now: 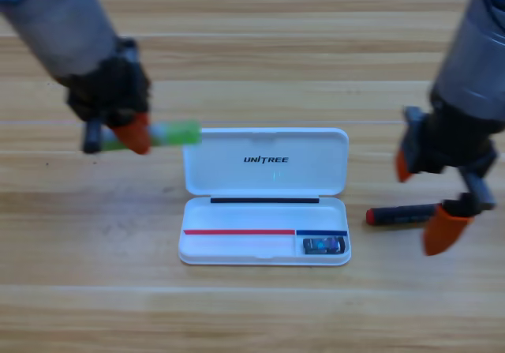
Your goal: Clean up eraser and pencils
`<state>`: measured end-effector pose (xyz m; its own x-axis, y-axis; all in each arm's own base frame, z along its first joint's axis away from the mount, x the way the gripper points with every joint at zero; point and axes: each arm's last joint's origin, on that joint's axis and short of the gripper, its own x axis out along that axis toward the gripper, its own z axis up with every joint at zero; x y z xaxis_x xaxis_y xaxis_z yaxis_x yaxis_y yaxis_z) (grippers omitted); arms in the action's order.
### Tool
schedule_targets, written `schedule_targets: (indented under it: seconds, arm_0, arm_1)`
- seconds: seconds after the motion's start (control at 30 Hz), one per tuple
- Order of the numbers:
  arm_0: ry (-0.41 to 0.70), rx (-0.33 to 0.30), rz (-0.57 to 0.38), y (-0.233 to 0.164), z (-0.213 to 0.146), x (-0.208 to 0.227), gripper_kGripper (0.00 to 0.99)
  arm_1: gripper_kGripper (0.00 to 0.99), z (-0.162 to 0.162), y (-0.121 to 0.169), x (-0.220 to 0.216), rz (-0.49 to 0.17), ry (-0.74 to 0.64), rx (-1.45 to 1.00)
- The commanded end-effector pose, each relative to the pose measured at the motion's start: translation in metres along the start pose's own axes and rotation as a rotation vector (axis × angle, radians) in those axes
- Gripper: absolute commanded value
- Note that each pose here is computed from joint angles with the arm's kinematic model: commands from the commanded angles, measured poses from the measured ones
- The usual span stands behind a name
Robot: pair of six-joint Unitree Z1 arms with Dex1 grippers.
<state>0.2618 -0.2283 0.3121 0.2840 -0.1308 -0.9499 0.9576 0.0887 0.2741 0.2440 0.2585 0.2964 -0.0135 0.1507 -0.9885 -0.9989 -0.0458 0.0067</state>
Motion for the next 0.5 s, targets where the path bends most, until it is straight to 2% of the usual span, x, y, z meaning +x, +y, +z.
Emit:
schedule_targets:
  seconds: [0.03,0.17,0.5]
  arm_0:
    - [0.051,0.129,-0.116,-0.029,0.056,0.055,0.0]
    - [0.058,0.145,-0.139,-0.035,0.076,0.073,0.0]
    - [0.08,0.142,-0.178,-0.041,0.089,0.098,0.0]
  arm_1:
    - [0.988,-0.05,-0.053,0.042,-0.008,0.069,0.099]
    - [0.977,-0.054,-0.073,0.071,-0.004,0.085,0.085]
    - [0.902,-0.05,-0.088,0.106,0.015,0.097,0.024]
